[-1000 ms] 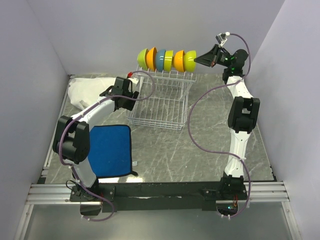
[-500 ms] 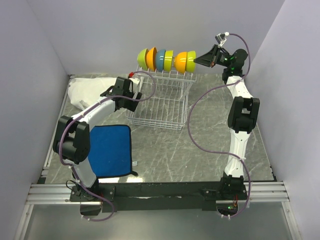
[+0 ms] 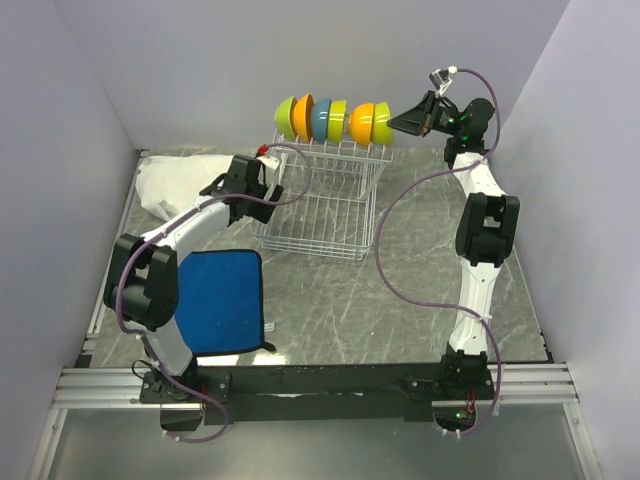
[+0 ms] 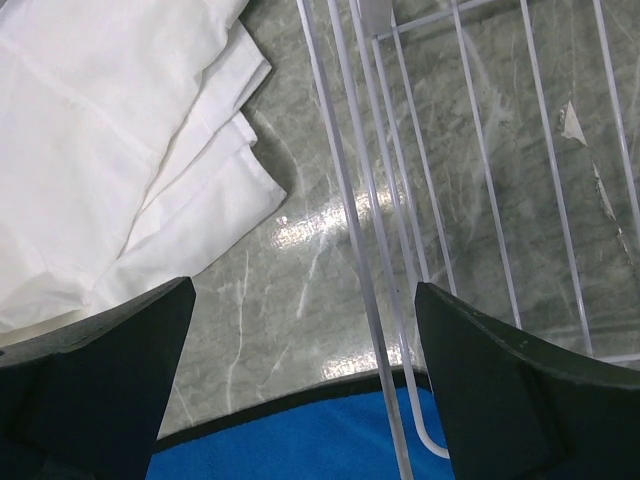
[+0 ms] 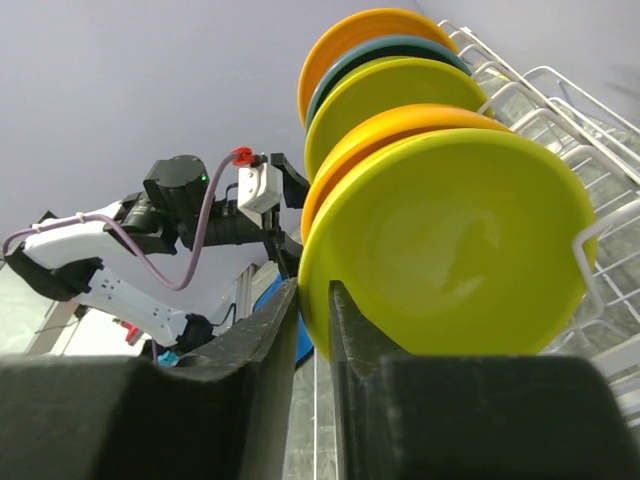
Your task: Load the bowls into the dish rack
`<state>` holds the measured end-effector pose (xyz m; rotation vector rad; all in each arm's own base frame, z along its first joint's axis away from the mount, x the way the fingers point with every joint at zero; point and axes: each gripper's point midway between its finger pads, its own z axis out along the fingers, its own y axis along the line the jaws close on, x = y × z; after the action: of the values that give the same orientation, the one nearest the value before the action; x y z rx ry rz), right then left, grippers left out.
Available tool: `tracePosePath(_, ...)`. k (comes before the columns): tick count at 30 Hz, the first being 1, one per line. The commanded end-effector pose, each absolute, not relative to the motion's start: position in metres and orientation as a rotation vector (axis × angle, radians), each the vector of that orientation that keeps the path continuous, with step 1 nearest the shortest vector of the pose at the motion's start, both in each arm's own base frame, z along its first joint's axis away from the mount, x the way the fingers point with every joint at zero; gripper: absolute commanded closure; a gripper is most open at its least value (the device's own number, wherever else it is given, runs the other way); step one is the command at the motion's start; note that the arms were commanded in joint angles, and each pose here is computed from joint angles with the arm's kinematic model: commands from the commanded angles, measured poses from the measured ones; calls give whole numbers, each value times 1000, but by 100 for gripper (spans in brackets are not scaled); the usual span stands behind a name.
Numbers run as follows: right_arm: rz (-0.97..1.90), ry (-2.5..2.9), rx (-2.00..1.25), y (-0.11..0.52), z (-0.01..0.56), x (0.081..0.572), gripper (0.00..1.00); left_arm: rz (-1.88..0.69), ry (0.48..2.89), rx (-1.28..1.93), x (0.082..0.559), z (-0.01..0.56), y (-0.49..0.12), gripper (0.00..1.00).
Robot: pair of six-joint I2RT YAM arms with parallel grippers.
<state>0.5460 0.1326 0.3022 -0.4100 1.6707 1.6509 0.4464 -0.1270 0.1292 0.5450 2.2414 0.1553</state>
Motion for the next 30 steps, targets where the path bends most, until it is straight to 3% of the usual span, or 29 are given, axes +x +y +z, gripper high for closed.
tracePosePath(1, 1645, 1674, -422, 138, 289, 549, 72, 170, 2165, 526, 447, 155, -126, 1)
tracePosePath(3, 1652, 1675, -416, 139, 287, 549, 75, 169, 2165, 531, 445, 155, -126, 1)
tracePosePath(5, 1658, 1685, -401, 139, 286, 550, 88, 171, 2162, 531, 444, 156, -126, 1)
tracePosePath(6, 1658, 1685, -398, 140, 286, 550, 100, 173, 2164, 534, 443, 155, -125, 1)
tracePosePath(17, 1729, 1699, -137, 148, 302, 547, 100, 168, 2157, 558, 442, 151, -134, 0)
tracePosePath(30, 1737, 1655, -155, 165, 318, 540, 100, 154, 2159, 557, 443, 146, -139, 0)
